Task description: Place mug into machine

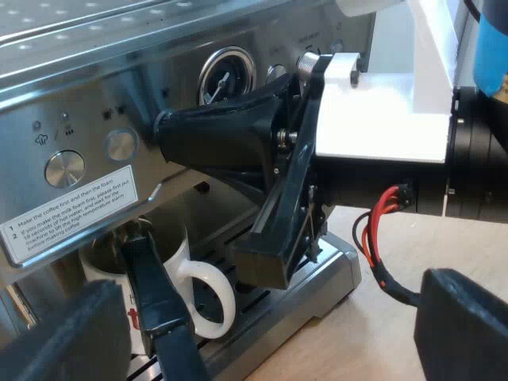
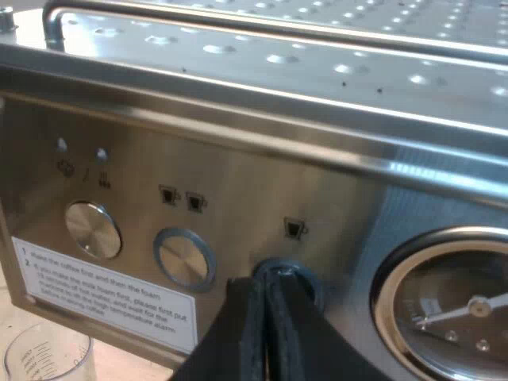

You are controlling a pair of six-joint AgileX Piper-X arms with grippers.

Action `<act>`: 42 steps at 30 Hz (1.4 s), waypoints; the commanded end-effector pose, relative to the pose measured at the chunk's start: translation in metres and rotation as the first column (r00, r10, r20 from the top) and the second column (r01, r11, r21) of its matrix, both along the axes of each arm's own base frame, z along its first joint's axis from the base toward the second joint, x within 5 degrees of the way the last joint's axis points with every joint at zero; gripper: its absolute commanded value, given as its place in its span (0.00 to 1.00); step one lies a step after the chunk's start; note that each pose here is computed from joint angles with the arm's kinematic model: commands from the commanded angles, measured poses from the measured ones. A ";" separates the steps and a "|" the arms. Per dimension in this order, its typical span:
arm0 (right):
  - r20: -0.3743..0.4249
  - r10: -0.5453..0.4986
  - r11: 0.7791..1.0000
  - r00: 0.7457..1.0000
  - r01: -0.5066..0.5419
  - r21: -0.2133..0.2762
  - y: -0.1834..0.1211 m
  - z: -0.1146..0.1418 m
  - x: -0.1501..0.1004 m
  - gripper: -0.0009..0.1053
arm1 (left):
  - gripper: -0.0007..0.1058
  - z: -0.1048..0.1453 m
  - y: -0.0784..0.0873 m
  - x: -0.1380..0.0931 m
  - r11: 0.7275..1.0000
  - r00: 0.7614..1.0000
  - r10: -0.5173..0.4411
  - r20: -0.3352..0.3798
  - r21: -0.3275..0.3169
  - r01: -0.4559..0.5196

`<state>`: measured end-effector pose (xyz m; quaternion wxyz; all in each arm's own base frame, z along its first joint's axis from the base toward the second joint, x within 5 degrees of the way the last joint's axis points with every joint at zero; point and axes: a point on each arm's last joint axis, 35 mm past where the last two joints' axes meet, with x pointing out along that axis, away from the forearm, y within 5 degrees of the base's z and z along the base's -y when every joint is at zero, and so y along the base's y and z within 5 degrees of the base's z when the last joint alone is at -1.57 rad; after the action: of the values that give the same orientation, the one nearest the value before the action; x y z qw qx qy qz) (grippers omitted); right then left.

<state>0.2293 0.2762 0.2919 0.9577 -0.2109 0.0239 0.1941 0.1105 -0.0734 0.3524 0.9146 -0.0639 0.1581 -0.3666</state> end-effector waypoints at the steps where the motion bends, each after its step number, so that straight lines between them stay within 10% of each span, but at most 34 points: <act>1: 0.031 -0.096 0.995 0.995 0.096 0.015 -0.006 0.006 0.008 0.01 | 0.75 0.005 0.000 -0.001 1.000 1.000 -0.003 0.021 -0.014 0.004; 17: -0.005 0.003 1.000 1.000 -0.003 -0.009 -0.012 0.018 -0.003 0.03 | 0.75 0.005 0.000 -0.001 1.000 1.000 -0.001 0.015 -0.010 0.002; 27: 0.002 0.091 0.996 0.996 -0.091 0.001 -0.010 0.041 -0.041 0.70 | 0.75 0.010 0.006 -0.011 0.999 0.999 0.018 0.037 -0.044 -0.017; 38: -0.092 0.198 0.973 0.976 -0.207 -0.100 -0.037 0.065 -0.091 0.74 | 0.75 0.026 0.026 -0.045 0.992 0.985 0.033 0.168 -0.128 -0.011; 42: -0.184 0.136 0.987 0.973 -0.150 -0.061 -0.060 0.067 -0.089 0.74 | 0.75 0.026 0.027 -0.045 0.991 0.984 0.061 0.168 -0.127 -0.040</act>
<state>0.1388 0.2223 0.3561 0.9227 -0.2378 0.0913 0.2892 0.0662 -0.0469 0.3749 0.9264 -0.0876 0.0596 -0.3613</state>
